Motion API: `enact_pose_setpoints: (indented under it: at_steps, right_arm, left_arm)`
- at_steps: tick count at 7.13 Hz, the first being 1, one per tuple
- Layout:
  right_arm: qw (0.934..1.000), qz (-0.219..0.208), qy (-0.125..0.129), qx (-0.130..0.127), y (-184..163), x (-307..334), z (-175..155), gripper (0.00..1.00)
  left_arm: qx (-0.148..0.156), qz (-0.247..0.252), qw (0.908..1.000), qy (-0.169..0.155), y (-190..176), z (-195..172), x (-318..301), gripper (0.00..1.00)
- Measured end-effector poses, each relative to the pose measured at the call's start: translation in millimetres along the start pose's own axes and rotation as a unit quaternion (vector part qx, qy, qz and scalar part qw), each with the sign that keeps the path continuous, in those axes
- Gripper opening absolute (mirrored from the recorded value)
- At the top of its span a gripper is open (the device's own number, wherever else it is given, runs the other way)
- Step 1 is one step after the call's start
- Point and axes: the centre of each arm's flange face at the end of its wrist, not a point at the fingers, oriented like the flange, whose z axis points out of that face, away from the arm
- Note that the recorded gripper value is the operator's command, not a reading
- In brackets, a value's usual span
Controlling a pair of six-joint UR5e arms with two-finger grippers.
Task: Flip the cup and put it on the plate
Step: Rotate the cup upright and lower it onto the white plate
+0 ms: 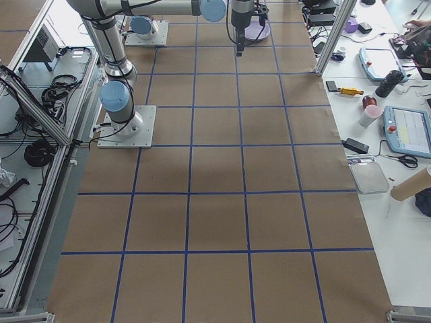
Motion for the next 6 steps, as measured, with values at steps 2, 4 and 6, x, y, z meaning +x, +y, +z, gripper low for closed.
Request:
enact_pose_setpoints:
  at_steps: [2,4,6]
  right_arm:
    - [1.0,0.0,0.0,0.0,-0.1,0.0,-0.4,1.0]
    - [1.0,-0.001,0.0,0.001,-0.1,0.0,-0.5,1.0]
    - [1.0,-0.001,0.0,0.001,-0.1,0.0,-0.6,1.0]
  left_arm:
    - [0.007,0.03,0.9994,-0.019,-23.5,22.8,-10.4,0.0]
    - [0.011,0.048,0.9985,-0.024,-52.4,37.5,-22.2,0.0]
    - [-0.003,0.061,0.9977,-0.031,-74.7,52.1,-23.4,0.0]
